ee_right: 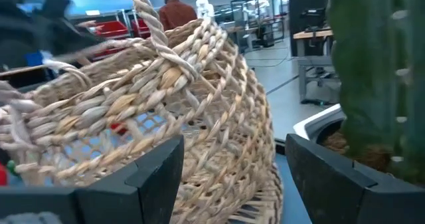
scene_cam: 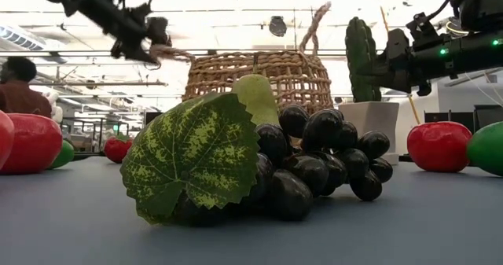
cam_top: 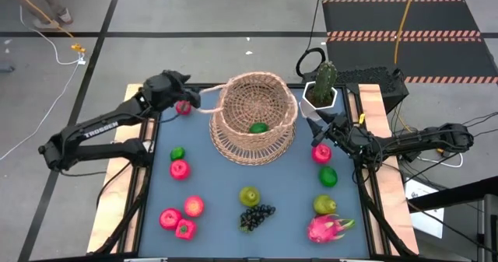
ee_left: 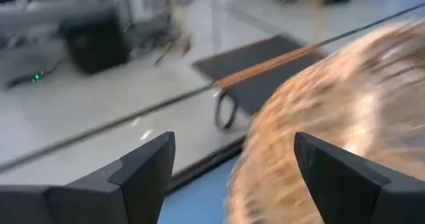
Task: Build produce basket
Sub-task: Put the red tomato into the brown basket
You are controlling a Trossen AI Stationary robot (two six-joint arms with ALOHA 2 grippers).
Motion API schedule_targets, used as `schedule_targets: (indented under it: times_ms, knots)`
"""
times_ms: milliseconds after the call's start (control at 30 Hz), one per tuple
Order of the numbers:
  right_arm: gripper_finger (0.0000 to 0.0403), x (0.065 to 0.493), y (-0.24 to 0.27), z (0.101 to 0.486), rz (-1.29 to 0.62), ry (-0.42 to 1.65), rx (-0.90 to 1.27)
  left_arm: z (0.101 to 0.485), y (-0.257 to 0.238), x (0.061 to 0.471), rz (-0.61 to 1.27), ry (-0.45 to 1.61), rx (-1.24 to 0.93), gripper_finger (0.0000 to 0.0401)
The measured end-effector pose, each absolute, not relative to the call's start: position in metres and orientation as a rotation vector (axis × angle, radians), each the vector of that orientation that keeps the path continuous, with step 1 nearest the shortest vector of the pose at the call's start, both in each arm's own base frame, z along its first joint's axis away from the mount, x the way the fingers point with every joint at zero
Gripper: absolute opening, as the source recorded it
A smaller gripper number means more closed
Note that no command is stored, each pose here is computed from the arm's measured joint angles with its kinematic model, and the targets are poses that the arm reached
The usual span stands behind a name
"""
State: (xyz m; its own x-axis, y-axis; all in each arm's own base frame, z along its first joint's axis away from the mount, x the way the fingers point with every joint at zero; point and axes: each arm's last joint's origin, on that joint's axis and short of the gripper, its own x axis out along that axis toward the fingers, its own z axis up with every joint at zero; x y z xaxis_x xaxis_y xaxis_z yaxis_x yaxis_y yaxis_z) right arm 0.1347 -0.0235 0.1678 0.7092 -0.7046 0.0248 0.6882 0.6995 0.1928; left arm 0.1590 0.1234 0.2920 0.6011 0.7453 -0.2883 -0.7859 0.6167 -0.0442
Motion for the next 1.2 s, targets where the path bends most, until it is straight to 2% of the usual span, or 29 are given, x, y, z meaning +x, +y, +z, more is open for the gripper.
schedule_targets:
  times_ms: [67, 167, 333, 433, 533, 733, 867, 1000, 1200]
  knots:
    - [0.0256, 0.134, -0.024, 0.168, -0.785, -0.099, 0.168, 0.312, 0.118, 0.159, 0.890, 0.182, -0.147, 0.0305]
    - [0.0256, 0.134, -0.024, 0.168, -0.785, -0.098, 0.168, 0.333, 0.114, 0.151, 1.011, 0.124, -0.077, 0.0305]
    - [0.0256, 0.135, -0.024, 0.168, -0.786, -0.087, 0.143, 0.333, 0.119, 0.135, 1.303, 0.175, -0.029, 0.0305]
    - [0.0256, 0.134, -0.024, 0.168, -0.787, -0.083, 0.133, 0.316, 0.130, 0.135, 1.334, 0.208, -0.131, 0.0305]
    - [0.0256, 0.134, -0.024, 0.168, -0.787, -0.086, 0.139, 0.284, 0.143, 0.139, 1.318, 0.282, -0.260, 0.0305]
    - [0.0256, 0.135, -0.024, 0.168, -0.781, -0.102, 0.181, 0.222, 0.165, 0.134, 1.440, 0.416, -0.485, 0.0306]
    - [0.0256, 0.135, -0.023, 0.168, -0.751, -0.101, 0.183, 0.203, 0.173, 0.133, 1.386, 0.456, -0.612, 0.0309]
    - [0.0256, 0.135, -0.023, 0.168, -0.749, -0.100, 0.182, 0.191, 0.172, 0.132, 1.369, 0.516, -0.675, 0.0331]
    - [0.0256, 0.135, -0.023, 0.168, -0.748, -0.098, 0.182, 0.180, 0.165, 0.128, 1.394, 0.619, -0.785, 0.0385]
